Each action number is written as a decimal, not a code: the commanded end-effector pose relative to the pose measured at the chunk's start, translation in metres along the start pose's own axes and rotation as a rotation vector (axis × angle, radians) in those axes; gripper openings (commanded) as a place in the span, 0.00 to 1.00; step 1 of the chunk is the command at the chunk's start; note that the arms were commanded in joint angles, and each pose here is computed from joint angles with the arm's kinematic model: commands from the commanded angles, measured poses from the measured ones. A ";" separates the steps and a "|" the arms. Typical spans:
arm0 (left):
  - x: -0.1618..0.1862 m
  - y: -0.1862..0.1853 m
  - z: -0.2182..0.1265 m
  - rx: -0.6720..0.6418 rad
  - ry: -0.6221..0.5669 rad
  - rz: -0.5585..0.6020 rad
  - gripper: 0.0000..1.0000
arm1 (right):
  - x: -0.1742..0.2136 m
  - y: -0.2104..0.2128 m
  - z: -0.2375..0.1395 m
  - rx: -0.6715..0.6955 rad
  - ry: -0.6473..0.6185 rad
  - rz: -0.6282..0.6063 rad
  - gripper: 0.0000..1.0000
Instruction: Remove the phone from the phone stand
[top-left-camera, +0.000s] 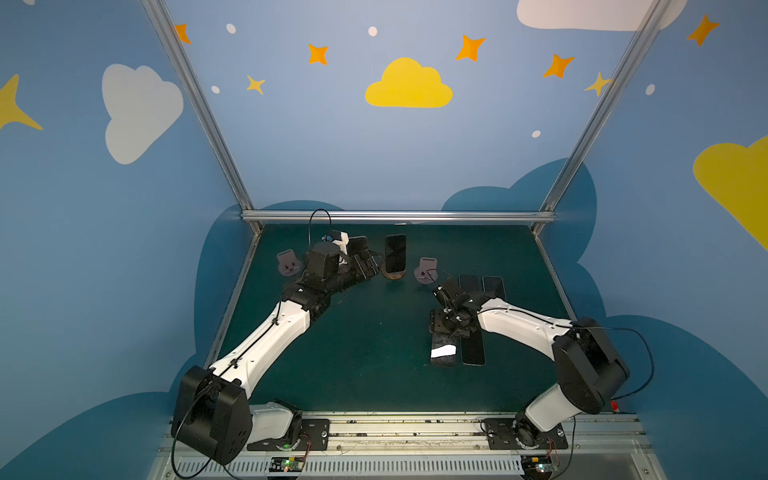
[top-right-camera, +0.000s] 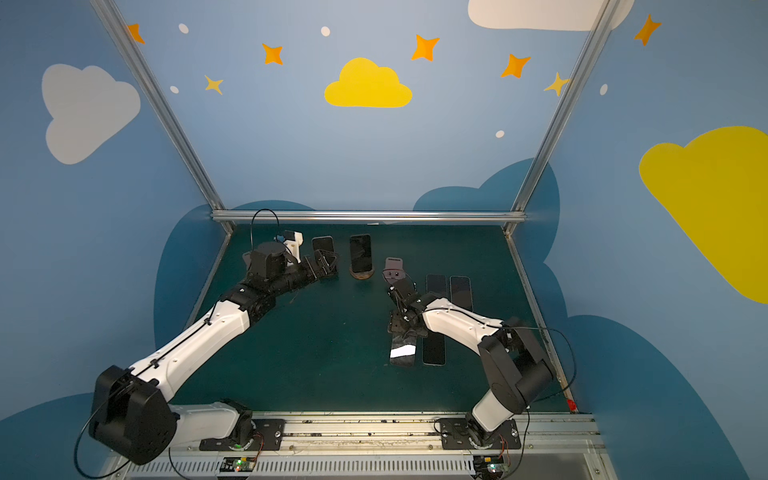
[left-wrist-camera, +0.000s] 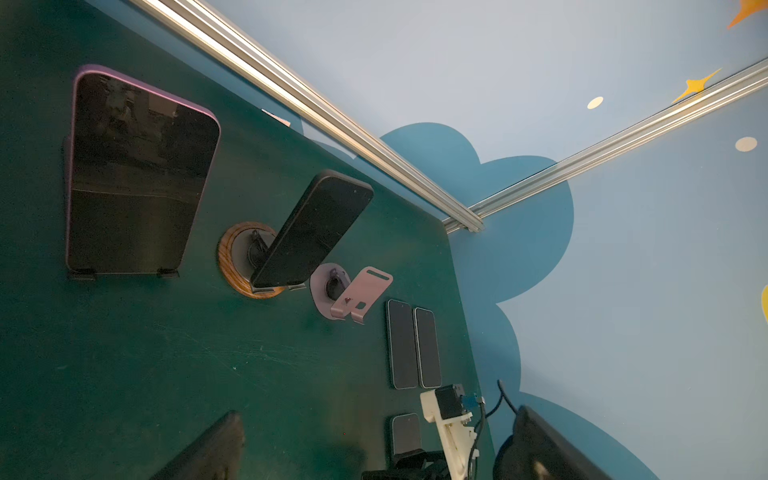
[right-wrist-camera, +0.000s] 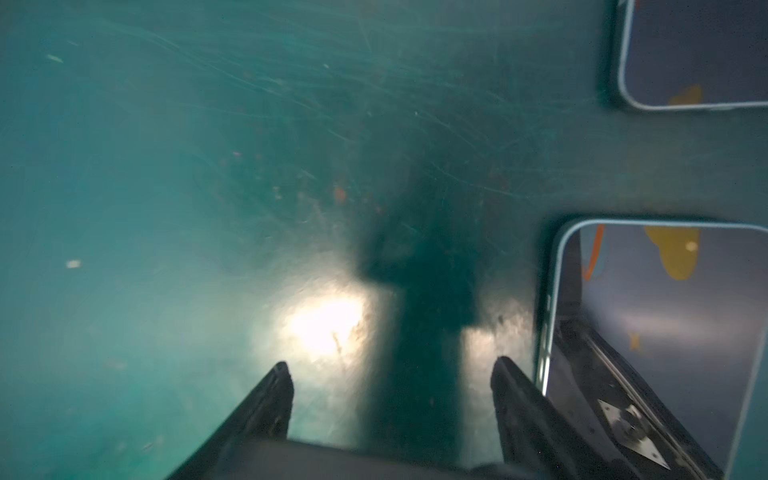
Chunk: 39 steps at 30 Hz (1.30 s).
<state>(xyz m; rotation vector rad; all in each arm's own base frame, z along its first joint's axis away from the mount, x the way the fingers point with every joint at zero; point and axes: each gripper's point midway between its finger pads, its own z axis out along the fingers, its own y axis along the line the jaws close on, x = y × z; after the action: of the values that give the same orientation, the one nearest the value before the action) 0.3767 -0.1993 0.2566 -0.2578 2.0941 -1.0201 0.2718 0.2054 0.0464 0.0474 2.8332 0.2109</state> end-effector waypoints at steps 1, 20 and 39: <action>-0.009 -0.008 -0.005 0.008 -0.029 0.032 1.00 | -0.019 0.007 -0.002 -0.018 -0.049 -0.024 0.57; -0.012 -0.013 -0.013 -0.001 -0.060 0.069 1.00 | -0.027 0.006 0.017 0.000 -0.061 -0.084 0.60; -0.010 -0.009 -0.011 -0.020 -0.057 0.072 1.00 | -0.024 0.001 0.027 0.034 -0.033 -0.100 0.63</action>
<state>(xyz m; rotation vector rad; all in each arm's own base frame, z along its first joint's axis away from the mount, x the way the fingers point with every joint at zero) 0.3737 -0.1949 0.2644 -0.2325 2.0667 -0.9572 0.2986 0.2123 0.0287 -0.0763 2.8084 0.1662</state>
